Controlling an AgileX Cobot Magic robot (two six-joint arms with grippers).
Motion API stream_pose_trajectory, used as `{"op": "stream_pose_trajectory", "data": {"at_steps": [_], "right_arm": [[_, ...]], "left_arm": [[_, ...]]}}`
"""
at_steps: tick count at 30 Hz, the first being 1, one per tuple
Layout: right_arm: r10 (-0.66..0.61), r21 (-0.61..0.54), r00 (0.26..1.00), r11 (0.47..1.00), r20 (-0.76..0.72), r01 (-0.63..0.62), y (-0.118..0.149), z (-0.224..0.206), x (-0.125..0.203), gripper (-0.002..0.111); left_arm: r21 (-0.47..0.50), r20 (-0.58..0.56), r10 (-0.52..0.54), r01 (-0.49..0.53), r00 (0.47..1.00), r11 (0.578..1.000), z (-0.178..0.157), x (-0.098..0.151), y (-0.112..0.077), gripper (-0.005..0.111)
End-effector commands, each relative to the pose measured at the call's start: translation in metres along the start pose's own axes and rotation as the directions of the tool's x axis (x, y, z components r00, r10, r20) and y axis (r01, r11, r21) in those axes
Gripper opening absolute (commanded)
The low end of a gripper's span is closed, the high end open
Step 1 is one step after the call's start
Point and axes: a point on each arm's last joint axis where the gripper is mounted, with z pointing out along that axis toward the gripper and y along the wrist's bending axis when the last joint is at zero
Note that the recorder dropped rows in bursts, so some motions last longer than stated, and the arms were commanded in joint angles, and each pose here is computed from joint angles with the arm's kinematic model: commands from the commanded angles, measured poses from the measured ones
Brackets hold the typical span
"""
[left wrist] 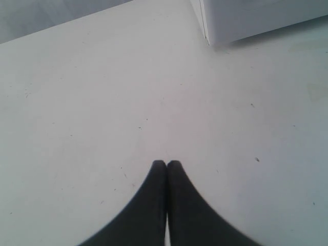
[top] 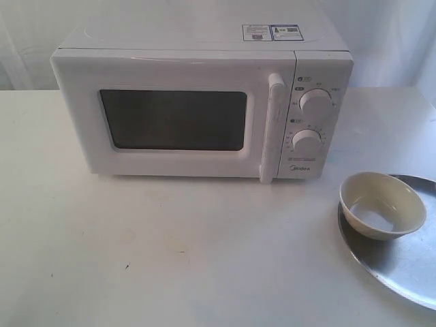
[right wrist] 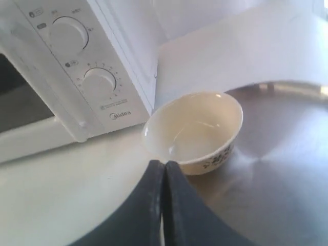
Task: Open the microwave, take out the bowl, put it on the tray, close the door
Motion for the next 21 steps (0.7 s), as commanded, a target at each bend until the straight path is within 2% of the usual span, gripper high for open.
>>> {"op": "stream_pose_trajectory", "data": {"at_steps": [1, 4, 7, 13, 17, 21], "right_arm": [[-0.337, 0.010, 0.941, 0.941, 0.032, 0.337, 0.0001, -0.0004, -0.0024, 0.000], [-0.444, 0.012, 0.896, 0.896, 0.024, 0.444, 0.0000, -0.0004, -0.0019, 0.000], [-0.469, 0.012, 0.883, 0.883, 0.018, 0.469, -0.0002, -0.0004, -0.0014, 0.000], [-0.470, 0.011, 0.883, 0.883, 0.014, 0.469, -0.0003, -0.0004, -0.0010, 0.000], [-0.419, 0.014, 0.908, 0.908, 0.010, 0.418, -0.0008, -0.0004, -0.0008, 0.000], [-0.414, 0.018, 0.910, 0.910, 0.010, 0.413, -0.0011, -0.0004, -0.0009, 0.000]], "left_arm": [[0.005, 0.002, -0.007, 0.007, 1.000, 1.000, 0.0001, 0.0004, -0.0005, 0.000], [0.005, 0.002, -0.007, 0.007, 1.000, 1.000, 0.0001, 0.0004, -0.0005, 0.000], [0.005, 0.002, -0.007, 0.007, 1.000, 1.000, 0.0001, 0.0004, -0.0005, 0.000], [0.005, 0.002, -0.007, 0.007, 1.000, 1.000, 0.0001, 0.0004, -0.0005, 0.000], [0.005, 0.002, -0.007, 0.007, 1.000, 1.000, 0.0001, 0.0004, -0.0005, 0.000], [0.005, 0.002, -0.007, 0.007, 1.000, 1.000, 0.0001, 0.0004, -0.0005, 0.000]]}}
